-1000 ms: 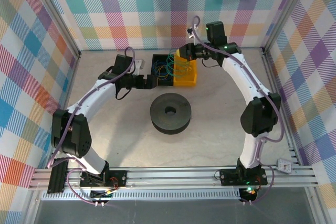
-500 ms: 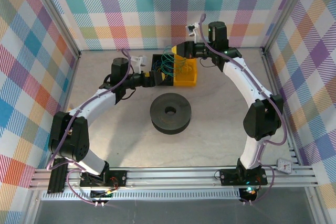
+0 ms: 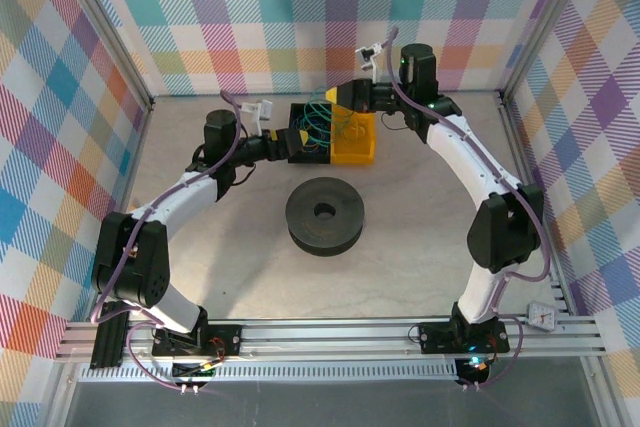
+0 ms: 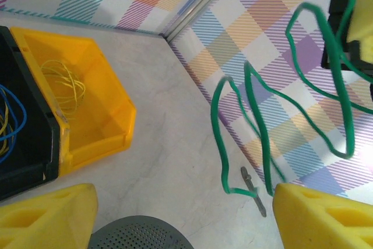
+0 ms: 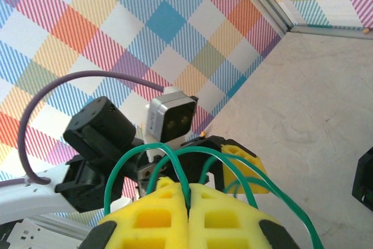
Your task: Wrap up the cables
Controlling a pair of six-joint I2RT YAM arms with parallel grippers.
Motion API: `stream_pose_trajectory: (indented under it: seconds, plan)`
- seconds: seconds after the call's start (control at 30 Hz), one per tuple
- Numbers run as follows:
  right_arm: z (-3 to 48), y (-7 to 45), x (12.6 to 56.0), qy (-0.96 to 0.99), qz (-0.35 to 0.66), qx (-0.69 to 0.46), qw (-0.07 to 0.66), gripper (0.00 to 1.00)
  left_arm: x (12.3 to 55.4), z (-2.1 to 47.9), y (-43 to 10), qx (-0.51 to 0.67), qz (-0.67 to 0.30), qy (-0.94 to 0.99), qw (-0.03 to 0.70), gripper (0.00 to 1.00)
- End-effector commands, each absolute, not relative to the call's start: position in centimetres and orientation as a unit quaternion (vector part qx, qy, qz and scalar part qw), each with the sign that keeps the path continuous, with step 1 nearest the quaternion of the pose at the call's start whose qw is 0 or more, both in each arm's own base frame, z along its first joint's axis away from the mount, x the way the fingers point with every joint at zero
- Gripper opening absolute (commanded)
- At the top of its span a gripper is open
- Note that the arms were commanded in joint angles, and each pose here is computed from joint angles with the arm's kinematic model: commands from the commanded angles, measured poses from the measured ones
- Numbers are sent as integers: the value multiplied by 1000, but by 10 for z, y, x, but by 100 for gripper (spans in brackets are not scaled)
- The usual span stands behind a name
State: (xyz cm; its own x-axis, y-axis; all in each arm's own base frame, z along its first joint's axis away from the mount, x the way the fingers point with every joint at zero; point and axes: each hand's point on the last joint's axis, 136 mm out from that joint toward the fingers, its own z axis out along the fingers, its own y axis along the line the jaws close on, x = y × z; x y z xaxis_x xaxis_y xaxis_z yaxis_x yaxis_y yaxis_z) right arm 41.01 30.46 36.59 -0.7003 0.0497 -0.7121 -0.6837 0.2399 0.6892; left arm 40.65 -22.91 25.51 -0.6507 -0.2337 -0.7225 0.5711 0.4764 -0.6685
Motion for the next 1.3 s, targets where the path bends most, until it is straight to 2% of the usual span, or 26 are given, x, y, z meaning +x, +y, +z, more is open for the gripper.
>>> stream_pose_trajectory:
  seconds: [0.0, 0.6, 1.27]
  plan:
    - [394, 303, 397, 692, 591, -241, 337, 0, 407, 262, -225, 119, -510, 743, 416, 77]
    - [385, 314, 393, 691, 604, -239, 318, 0, 405, 284, -222, 115, -561, 693, 437, 76]
    - [384, 313, 399, 697, 595, -232, 325, 0, 400, 275, -221, 122, -545, 713, 424, 74]
